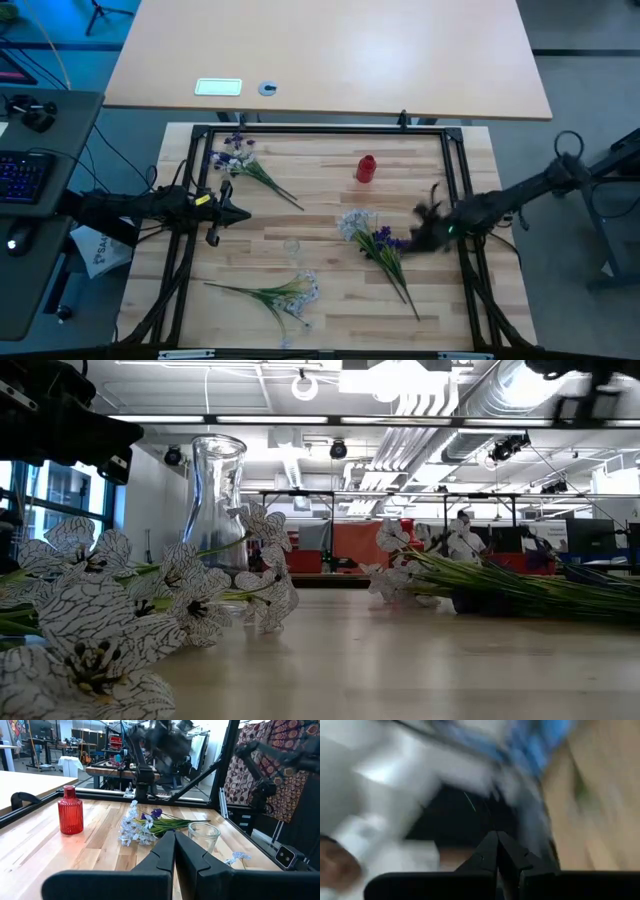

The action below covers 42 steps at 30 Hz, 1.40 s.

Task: Sort flowers into vase by color
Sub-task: Put the bottom violet flowers into the red vase

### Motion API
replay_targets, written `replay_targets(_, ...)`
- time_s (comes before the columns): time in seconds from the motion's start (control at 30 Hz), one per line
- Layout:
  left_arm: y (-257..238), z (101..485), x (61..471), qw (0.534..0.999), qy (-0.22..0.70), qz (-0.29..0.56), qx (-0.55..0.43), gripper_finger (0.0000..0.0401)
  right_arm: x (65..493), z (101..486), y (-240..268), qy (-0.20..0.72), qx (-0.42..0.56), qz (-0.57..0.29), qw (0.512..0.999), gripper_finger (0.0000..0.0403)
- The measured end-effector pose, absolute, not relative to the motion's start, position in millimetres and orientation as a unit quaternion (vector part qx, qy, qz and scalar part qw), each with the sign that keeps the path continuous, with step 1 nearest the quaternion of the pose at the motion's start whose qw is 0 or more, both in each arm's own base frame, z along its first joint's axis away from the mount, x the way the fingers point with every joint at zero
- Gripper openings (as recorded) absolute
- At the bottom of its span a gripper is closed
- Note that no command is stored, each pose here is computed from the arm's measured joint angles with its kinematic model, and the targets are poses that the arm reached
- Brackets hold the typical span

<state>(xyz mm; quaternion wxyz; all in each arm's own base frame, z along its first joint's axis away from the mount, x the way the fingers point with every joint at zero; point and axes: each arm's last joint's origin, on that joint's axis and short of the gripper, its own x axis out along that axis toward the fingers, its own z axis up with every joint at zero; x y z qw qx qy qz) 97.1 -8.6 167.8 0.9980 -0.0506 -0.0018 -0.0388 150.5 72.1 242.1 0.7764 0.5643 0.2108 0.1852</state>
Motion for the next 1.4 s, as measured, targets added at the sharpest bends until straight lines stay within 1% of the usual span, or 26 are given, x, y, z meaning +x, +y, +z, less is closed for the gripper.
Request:
replay_targets(0.07,-8.6,168.0,97.1,0.998,-0.002,-0.039,-0.051,0.0,154.0,236.7,90.5,0.339,0.562,0.143,0.74,0.0)
replay_targets(0.1,-8.6,167.9,97.2,0.998,-0.002,-0.039,-0.051,0.0,154.9,235.8,98.7,0.386,0.557,0.118,0.726,0.0)
replay_targets(0.2,-8.6,167.9,97.2,0.998,-0.002,-0.039,-0.051,0.0,159.2,230.2,118.5,0.489,0.529,0.038,0.692,0.0)
replay_targets(0.27,-8.6,167.8,97.2,0.998,-0.002,-0.039,-0.051,0.0,162.9,225.4,127.6,0.533,0.513,-0.015,0.672,0.0001)
replay_targets(0.33,-8.6,167.9,97.1,0.998,-0.002,-0.039,-0.051,0.0,169.3,221.9,132.6,0.555,0.504,-0.053,0.659,0.0008)
replay_targets(0.43,-8.6,167.9,97.1,0.998,-0.002,-0.039,-0.051,0.0,178.7,209.3,135.6,0.579,0.485,-0.105,0.647,0.0033)
replay_targets(0.5,-8.5,168.0,97.1,0.998,-0.002,-0.039,-0.051,0.0,184.6,199.2,135.9,0.589,0.473,-0.127,0.643,0.006)
replay_targets(0.6,-8.6,168.0,97.1,0.998,-0.002,-0.039,-0.051,0.0,194.6,182.5,134.0,0.602,0.454,-0.157,0.638,0.0113)
replay_targets(0.7,-8.6,167.9,97.1,0.998,-0.002,-0.039,-0.051,0.0,204.2,167.6,130.8,0.611,0.431,-0.17,0.642,0.0165)
replay_targets(0.77,-8.6,168.0,97.1,0.998,-0.002,-0.039,-0.051,0.0,208.2,158.9,128.4,0.62,0.416,-0.179,0.641,0.0192)
replay_targets(0.87,-8.6,167.9,97.1,0.998,-0.002,-0.039,-0.051,0.0,212.0,149.9,126.0,0.629,0.404,-0.189,0.637,0.0219)
replay_targets(0.93,-8.5,167.9,97.1,0.998,-0.002,-0.039,-0.051,0.0,212.6,144.7,125.7,0.633,0.396,-0.201,0.634,0.0228)
replay_targets(1.2,-8.6,168.0,97.1,0.998,-0.002,-0.039,-0.051,0.0,216.4,127.9,127.9,0.639,0.373,-0.232,0.631,0.0231)
replay_targets(1.27,-8.6,167.9,97.2,0.998,-0.002,-0.039,-0.051,0.0,215.5,126.1,127.4,0.645,0.366,-0.237,0.628,0.0223)
replay_targets(1.33,-8.6,167.9,97.1,0.998,-0.002,-0.039,-0.051,0.0,213.5,126.8,126.2,0.653,0.349,-0.233,0.631,0.0191)
replay_targets(1.4,-8.6,167.8,97.2,0.998,-0.002,-0.039,-0.051,0.0,209.0,129.9,123.5,0.658,0.331,-0.23,0.636,0.0132)
